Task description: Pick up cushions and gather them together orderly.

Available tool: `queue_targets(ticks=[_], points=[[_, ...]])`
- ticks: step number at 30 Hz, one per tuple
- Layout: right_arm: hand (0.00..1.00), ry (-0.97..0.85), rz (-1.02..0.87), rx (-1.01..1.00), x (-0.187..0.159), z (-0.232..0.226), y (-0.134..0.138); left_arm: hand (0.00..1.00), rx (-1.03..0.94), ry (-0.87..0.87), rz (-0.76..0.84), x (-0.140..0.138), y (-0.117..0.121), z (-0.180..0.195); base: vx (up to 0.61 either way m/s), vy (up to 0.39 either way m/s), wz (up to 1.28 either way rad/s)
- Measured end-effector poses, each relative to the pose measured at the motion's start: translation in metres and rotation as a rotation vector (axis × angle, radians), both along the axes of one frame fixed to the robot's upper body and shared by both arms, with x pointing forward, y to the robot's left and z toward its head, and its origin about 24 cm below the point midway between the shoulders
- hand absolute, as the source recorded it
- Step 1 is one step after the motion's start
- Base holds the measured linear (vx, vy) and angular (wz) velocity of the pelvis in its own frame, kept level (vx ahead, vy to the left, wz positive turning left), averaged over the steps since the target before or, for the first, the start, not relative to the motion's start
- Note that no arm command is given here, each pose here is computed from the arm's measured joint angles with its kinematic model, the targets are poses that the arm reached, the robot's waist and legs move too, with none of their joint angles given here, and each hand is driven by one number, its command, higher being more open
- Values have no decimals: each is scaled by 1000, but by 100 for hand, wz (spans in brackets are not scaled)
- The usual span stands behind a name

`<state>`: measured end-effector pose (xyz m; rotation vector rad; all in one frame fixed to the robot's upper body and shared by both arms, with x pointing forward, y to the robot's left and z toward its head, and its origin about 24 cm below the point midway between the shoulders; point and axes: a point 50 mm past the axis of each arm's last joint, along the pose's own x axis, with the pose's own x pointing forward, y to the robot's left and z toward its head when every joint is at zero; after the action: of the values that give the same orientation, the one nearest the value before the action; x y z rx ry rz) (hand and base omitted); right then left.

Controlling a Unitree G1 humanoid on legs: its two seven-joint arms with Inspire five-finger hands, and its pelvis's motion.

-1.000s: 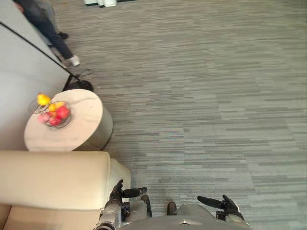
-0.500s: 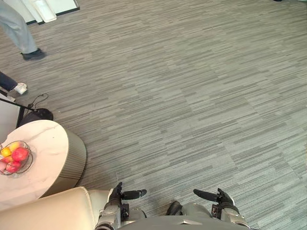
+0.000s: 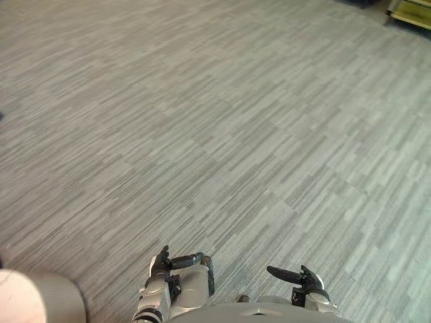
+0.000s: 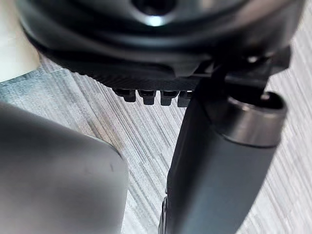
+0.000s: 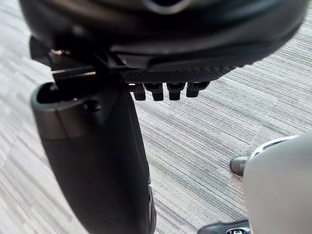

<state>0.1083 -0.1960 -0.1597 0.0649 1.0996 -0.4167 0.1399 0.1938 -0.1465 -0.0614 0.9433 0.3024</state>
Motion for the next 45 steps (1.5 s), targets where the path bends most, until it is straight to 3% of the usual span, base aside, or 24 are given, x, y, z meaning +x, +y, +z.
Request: queue_targets(ticks=[10,17,24,31,35,38,40,45], points=[[100,-95,49,-23,28,11,-7,100,53,78,-106,-12,6,-5,358,-30,-71],[100,-62,16,-48,25,10,-23,100,15,67,-160,-5,-15,-6,287,-280,-32],[100,-3,-7,-56,3,4,-23,100,44,-53,-118,13,-6,7,272,-182,9],[100,-10,-9,-14,6,2,-7,100,30,-54,-50,12,-1,7,387,27,-32],[100,-31,20,21,16,2,9,100,56,-85,-25,21,16,14,466,57,0],[100,0,25,-9,3,0,-2,100,69,-39,-58,8,17,8,448,202,-16],[100,-7,43,-9,8,1,-2,100,101,-4,-86,5,25,7,424,31,-2],[100,-81,60,-15,26,9,-5,100,94,27,-84,-2,19,3,441,-123,0]])
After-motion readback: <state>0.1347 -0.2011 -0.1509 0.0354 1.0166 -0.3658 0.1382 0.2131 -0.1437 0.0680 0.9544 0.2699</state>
